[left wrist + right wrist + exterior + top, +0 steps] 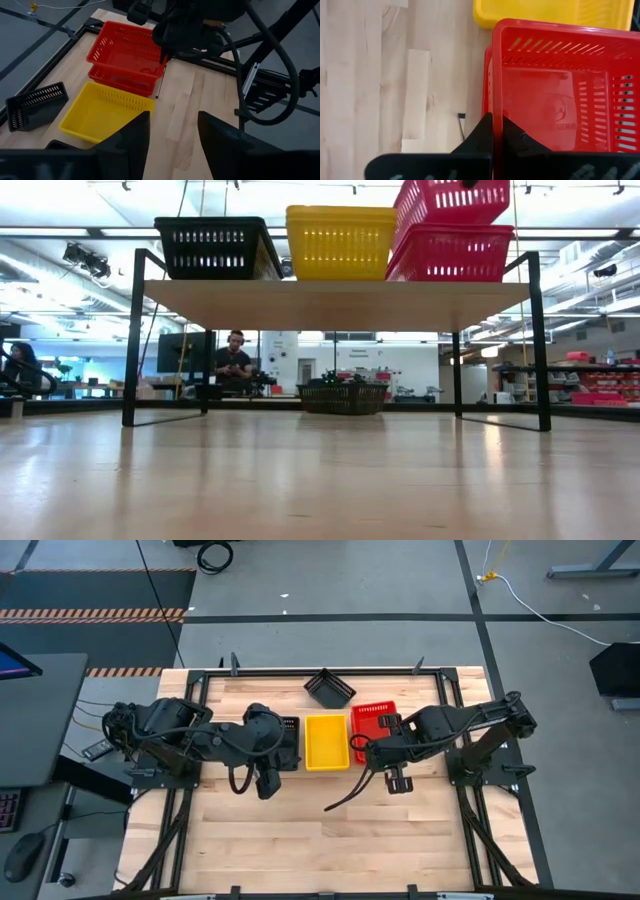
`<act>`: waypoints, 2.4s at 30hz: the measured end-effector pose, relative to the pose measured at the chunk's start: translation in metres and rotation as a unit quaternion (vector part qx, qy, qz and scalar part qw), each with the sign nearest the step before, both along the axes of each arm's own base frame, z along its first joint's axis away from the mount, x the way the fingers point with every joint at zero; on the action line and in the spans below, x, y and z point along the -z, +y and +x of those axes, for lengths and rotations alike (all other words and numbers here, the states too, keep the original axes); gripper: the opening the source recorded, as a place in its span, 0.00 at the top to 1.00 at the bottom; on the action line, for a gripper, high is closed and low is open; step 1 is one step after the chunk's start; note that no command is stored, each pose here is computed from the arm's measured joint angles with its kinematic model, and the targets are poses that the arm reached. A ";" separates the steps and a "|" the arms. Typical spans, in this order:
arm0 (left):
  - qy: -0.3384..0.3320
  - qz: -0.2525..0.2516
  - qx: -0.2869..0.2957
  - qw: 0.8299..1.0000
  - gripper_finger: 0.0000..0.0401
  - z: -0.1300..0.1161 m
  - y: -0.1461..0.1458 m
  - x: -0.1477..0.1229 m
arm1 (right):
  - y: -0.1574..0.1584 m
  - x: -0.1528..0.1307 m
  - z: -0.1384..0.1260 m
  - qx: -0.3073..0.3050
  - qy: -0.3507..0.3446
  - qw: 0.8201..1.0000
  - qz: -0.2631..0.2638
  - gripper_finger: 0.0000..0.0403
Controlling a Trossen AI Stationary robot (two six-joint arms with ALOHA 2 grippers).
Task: Stack baskets on shelf by color
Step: Stack the red basket on the stacked red baskets on the shelf
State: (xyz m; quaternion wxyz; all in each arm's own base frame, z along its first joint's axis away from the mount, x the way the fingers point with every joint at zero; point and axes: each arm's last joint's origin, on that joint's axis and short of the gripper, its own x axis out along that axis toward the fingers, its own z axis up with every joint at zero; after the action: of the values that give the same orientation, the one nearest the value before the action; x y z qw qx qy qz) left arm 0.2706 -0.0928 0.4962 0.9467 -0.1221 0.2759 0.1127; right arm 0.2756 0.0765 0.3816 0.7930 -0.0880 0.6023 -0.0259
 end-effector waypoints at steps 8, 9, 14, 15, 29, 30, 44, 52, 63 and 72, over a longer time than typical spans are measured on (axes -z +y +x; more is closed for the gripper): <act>0.002 0.010 0.007 1.000 0.57 0.000 0.000 0.000 | 0.002 0.005 0.005 0.000 -0.014 1.000 0.009 0.98; 0.002 0.010 0.007 1.000 0.57 0.000 0.000 0.000 | 0.002 0.006 0.006 0.000 -0.015 1.000 0.009 0.98; 0.002 0.011 0.007 1.000 0.57 0.000 0.000 0.000 | 0.003 0.012 0.008 0.000 -0.014 1.000 0.010 0.98; 0.002 0.011 0.007 1.000 0.57 0.000 0.000 0.000 | 0.003 0.014 0.009 0.000 -0.014 1.000 0.010 0.98; 0.001 0.010 0.007 1.000 0.57 0.000 0.000 0.000 | 0.003 0.018 0.012 0.008 -0.021 1.000 0.007 0.98; 0.001 0.010 0.007 1.000 0.57 0.000 0.000 0.000 | 0.003 0.018 0.012 0.008 -0.022 1.000 0.007 0.98; 0.001 0.007 0.005 1.000 0.57 0.000 0.000 0.000 | 0.004 0.016 0.017 0.007 -0.052 0.999 0.010 0.86; 0.001 0.008 0.005 1.000 0.57 0.000 0.000 0.000 | 0.000 0.016 0.017 0.026 -0.048 0.998 0.013 0.72; 0.001 0.008 0.006 1.000 0.57 0.000 0.000 0.000 | -0.006 0.018 0.013 0.055 -0.026 0.998 -0.014 0.75; 0.002 0.012 0.008 1.000 0.57 0.000 0.000 0.000 | -0.006 0.017 0.014 0.062 -0.034 0.997 -0.011 0.91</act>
State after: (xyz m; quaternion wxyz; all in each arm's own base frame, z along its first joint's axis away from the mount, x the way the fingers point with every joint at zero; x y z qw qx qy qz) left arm 0.2708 -0.0930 0.4961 0.9484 -0.1085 0.2776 0.1084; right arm 0.2893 0.0706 0.3642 0.8091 -0.0581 0.5787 -0.0843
